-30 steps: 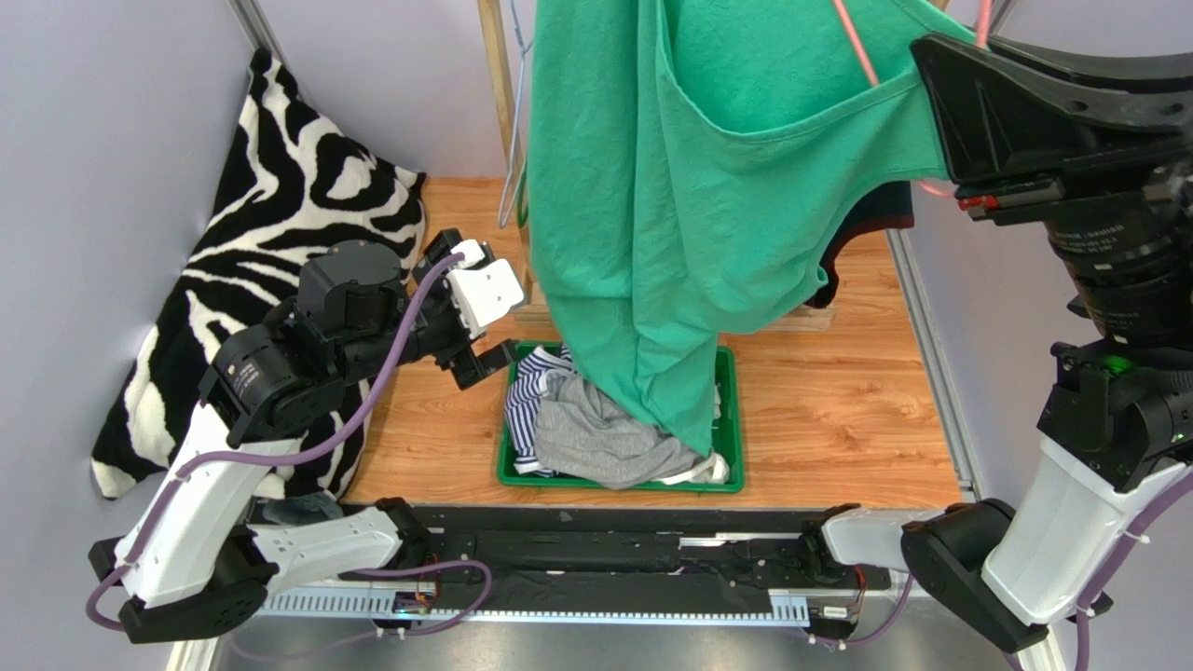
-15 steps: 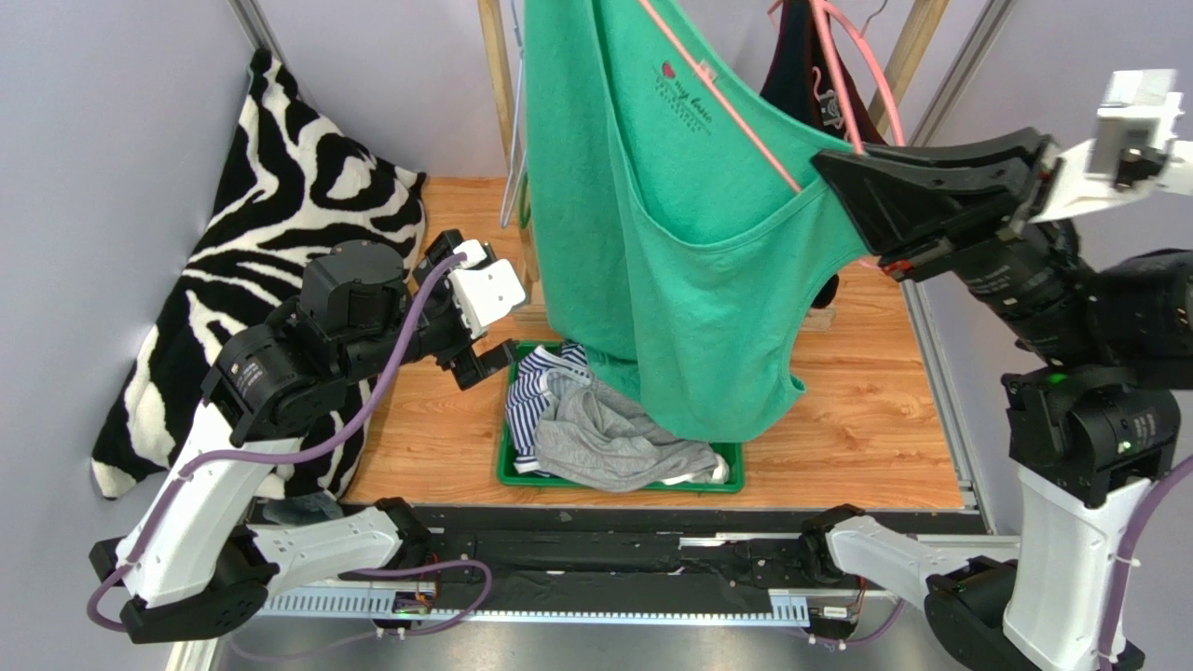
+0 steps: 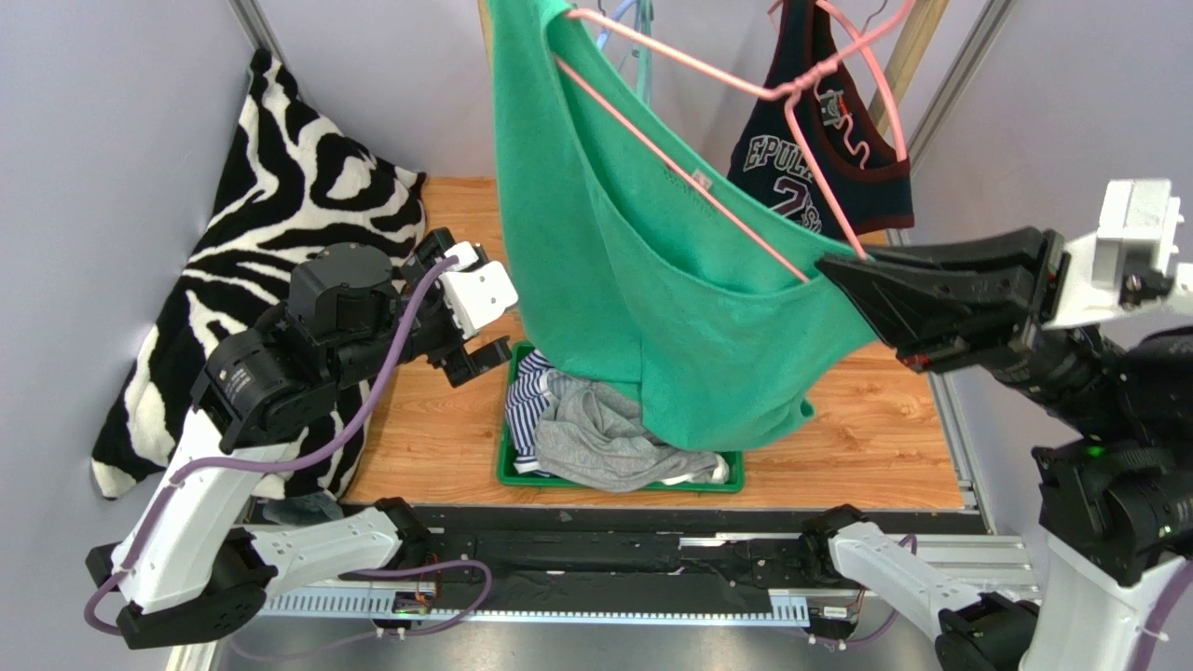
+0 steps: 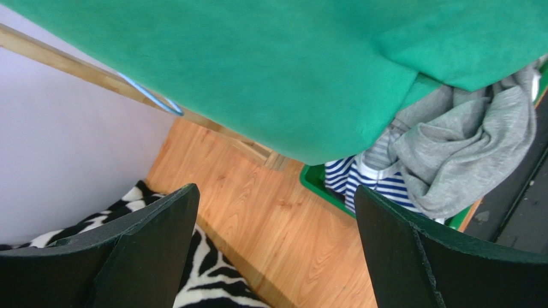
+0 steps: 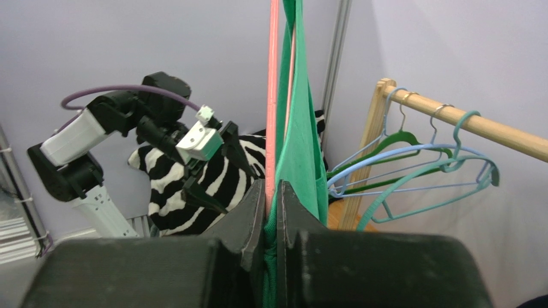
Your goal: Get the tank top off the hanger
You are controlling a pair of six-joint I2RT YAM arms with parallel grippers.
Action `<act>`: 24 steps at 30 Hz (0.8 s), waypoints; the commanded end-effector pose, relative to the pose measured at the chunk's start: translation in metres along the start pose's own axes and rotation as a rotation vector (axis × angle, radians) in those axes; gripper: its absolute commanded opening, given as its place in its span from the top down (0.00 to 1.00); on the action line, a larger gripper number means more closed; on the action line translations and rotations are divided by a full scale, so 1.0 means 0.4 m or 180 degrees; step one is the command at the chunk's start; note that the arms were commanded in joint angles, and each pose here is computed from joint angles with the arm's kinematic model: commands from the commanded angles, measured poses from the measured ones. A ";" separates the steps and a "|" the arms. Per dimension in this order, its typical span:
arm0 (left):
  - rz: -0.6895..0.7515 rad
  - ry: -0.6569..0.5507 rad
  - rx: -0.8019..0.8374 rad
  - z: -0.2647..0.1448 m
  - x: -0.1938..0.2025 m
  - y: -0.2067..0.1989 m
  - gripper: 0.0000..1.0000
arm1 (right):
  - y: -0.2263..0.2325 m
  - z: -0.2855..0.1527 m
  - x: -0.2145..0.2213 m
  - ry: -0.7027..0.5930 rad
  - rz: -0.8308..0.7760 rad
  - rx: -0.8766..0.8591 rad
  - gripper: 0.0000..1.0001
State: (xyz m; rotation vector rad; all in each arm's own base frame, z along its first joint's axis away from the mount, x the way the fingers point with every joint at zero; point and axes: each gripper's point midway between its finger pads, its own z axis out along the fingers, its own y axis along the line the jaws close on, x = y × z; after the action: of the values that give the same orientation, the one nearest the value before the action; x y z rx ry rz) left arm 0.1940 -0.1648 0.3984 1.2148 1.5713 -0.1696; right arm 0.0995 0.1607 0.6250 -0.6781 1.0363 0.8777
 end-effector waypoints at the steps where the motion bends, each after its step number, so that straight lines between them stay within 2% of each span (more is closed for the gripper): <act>1: 0.0231 -0.0294 -0.0348 -0.072 -0.071 0.072 0.01 | 0.038 -0.018 0.048 0.0164 -0.0060 -0.0274 1.00; 8: 0.0467 -0.0760 -0.0344 -0.215 -0.160 0.083 0.01 | 0.043 -0.030 0.290 0.0962 0.0527 -0.0634 1.00; 13: 0.0531 -0.1123 -0.0183 -0.309 -0.203 0.053 0.01 | 0.042 -0.034 0.368 0.1179 0.0651 -0.0786 1.00; 16: 0.0554 -0.1146 0.0049 -0.305 -0.204 0.021 0.01 | 0.054 -0.034 0.383 0.1194 0.0618 -0.0967 1.00; 20: 0.0599 -0.0947 0.0504 -0.234 -0.175 -0.036 0.01 | 0.082 -0.040 0.421 0.1231 0.0570 -0.1274 1.00; 24: 0.0583 -0.0906 0.1055 -0.188 -0.173 -0.102 0.01 | 0.103 -0.033 0.465 0.1348 0.0511 -0.1446 1.00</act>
State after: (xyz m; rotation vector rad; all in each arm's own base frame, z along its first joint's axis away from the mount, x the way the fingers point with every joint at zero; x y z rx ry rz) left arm 0.1093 -0.1442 0.4976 1.3348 1.1672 -0.3297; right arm 0.1142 0.2158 0.4427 -1.0868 1.4180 1.1760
